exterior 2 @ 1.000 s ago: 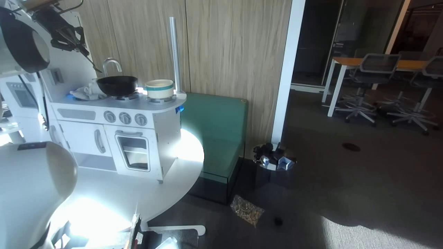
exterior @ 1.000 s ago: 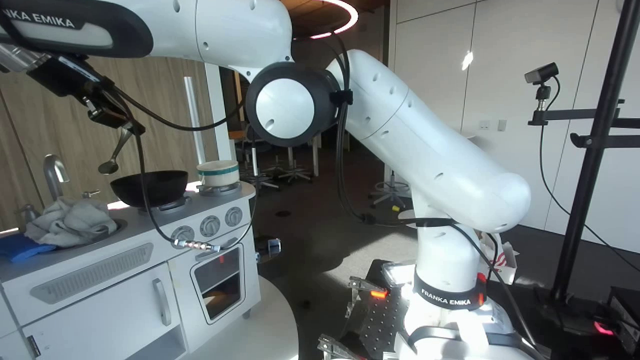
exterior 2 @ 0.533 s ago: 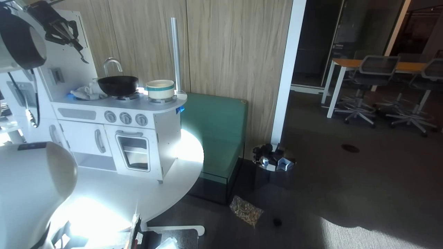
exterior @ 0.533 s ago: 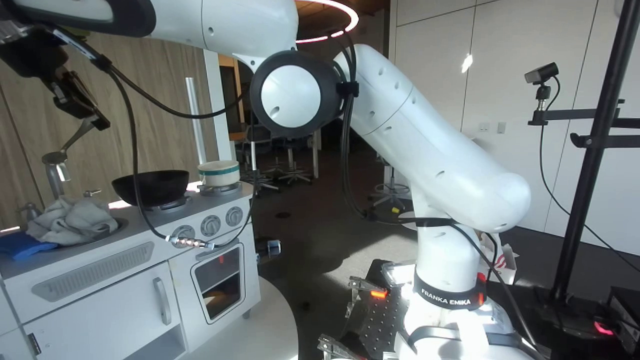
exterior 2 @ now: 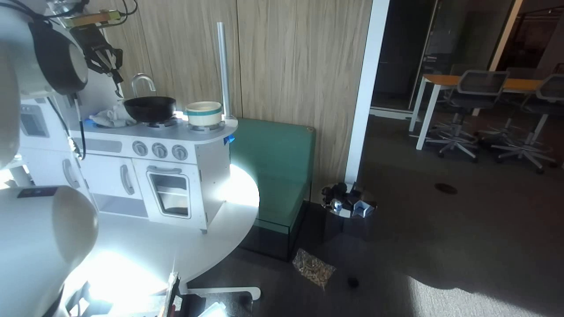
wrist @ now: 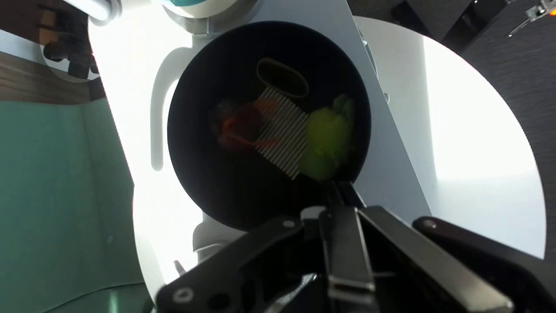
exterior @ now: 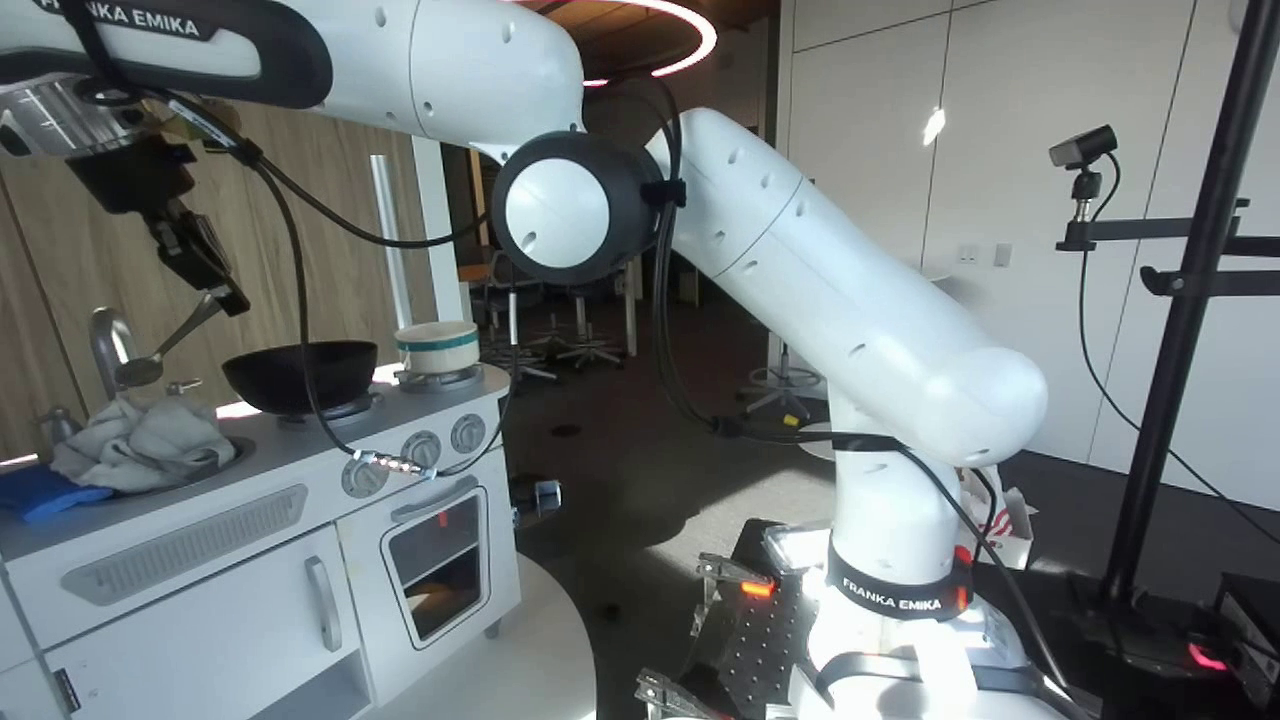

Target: Pick the silver serving spoon from the sink and mix the contents of the black bowl

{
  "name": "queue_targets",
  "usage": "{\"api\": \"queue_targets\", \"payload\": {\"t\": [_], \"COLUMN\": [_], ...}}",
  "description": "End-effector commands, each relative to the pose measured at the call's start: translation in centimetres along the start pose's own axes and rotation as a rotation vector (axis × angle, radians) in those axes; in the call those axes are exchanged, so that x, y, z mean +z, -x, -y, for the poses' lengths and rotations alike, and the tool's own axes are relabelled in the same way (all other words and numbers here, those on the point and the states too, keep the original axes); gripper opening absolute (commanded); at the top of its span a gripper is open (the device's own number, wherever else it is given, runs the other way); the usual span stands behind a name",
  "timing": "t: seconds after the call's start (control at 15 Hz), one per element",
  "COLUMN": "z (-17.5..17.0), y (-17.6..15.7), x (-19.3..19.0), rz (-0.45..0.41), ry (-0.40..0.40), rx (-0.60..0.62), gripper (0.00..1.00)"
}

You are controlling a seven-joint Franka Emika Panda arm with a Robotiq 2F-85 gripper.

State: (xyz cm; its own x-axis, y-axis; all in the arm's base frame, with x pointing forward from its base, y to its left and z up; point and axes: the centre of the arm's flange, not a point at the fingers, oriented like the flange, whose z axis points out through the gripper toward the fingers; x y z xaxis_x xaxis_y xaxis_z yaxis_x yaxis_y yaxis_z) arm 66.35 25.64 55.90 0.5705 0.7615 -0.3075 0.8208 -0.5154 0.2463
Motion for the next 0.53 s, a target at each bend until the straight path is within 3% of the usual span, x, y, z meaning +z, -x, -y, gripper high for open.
{"api": "queue_targets", "payload": {"t": [0.0,0.47], "z": [-0.8,1.3], "y": [-3.5,-7.4], "x": [0.8,3.5], "rz": [0.003,0.055], "ry": [-0.042,-0.065], "rx": [-0.065,-0.132], "gripper": [0.01,0.01]}}
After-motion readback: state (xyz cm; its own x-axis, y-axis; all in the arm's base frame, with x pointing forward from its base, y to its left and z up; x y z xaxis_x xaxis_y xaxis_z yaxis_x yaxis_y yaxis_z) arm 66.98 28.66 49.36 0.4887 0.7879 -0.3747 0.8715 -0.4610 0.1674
